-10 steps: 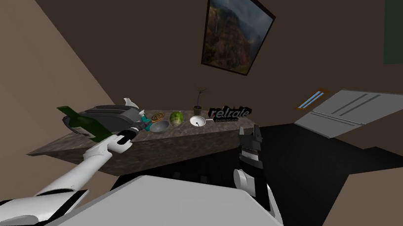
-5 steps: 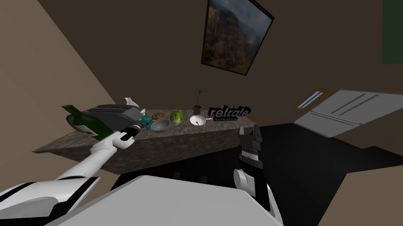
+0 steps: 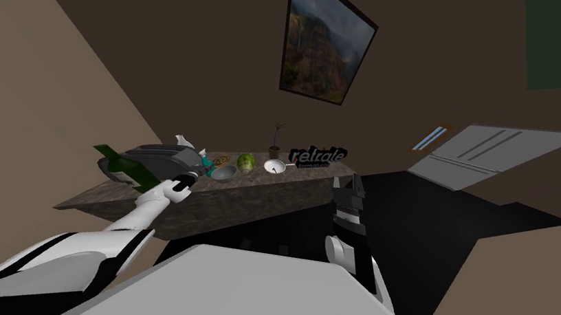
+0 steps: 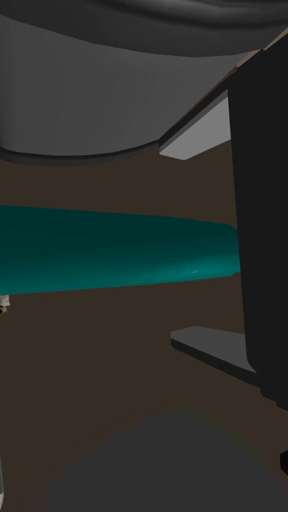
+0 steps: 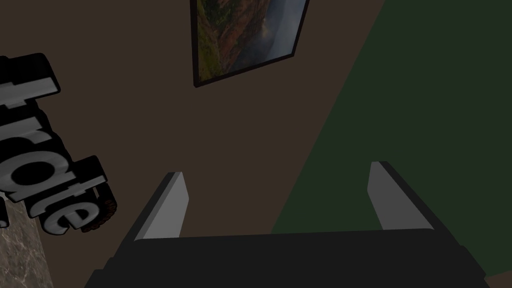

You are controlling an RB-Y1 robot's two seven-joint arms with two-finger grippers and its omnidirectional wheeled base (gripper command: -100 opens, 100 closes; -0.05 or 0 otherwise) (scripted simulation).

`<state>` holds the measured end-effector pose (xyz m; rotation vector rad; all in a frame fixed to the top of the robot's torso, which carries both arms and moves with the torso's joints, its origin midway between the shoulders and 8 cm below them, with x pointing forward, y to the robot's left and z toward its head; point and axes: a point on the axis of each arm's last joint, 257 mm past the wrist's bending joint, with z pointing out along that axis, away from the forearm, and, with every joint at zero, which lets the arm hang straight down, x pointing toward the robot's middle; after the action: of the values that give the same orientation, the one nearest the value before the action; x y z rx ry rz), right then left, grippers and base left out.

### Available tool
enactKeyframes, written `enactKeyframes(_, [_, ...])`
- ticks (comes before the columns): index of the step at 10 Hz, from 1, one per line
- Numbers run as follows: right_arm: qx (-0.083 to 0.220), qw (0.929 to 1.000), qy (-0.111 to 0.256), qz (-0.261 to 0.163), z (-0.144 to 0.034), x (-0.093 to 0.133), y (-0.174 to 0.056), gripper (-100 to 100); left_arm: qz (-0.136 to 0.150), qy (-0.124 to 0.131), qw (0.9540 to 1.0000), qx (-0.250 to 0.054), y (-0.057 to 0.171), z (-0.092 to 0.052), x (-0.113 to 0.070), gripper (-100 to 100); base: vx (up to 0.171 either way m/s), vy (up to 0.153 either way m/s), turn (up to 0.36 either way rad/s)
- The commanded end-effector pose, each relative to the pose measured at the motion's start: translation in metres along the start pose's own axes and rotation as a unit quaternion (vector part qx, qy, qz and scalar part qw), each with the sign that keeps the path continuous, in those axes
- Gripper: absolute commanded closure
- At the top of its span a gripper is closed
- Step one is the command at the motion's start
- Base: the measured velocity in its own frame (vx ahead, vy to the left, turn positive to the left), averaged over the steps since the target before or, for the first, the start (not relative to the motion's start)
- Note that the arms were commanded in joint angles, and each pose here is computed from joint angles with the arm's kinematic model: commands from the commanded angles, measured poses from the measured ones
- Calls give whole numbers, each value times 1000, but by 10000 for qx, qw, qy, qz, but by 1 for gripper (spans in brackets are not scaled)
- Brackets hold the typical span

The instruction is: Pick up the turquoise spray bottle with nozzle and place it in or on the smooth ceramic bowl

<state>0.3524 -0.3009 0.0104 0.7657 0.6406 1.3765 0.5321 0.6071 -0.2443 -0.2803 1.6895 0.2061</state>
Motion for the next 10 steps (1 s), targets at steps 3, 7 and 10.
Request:
enactKeyframes(3, [0,10000,0,0,0,0,0,0,-22,6,10000,-7,-3,13,-6,-100,-47,-11,-4])
enactKeyframes(7, [0,10000,0,0,0,0,0,0,-48,36,10000,-25,-4,24,-10,-100,-31,-7,-4])
enactKeyframes(10, [0,10000,0,0,0,0,0,0,-38,12,10000,-7,-5,24,-13,100,-3,-1,0])
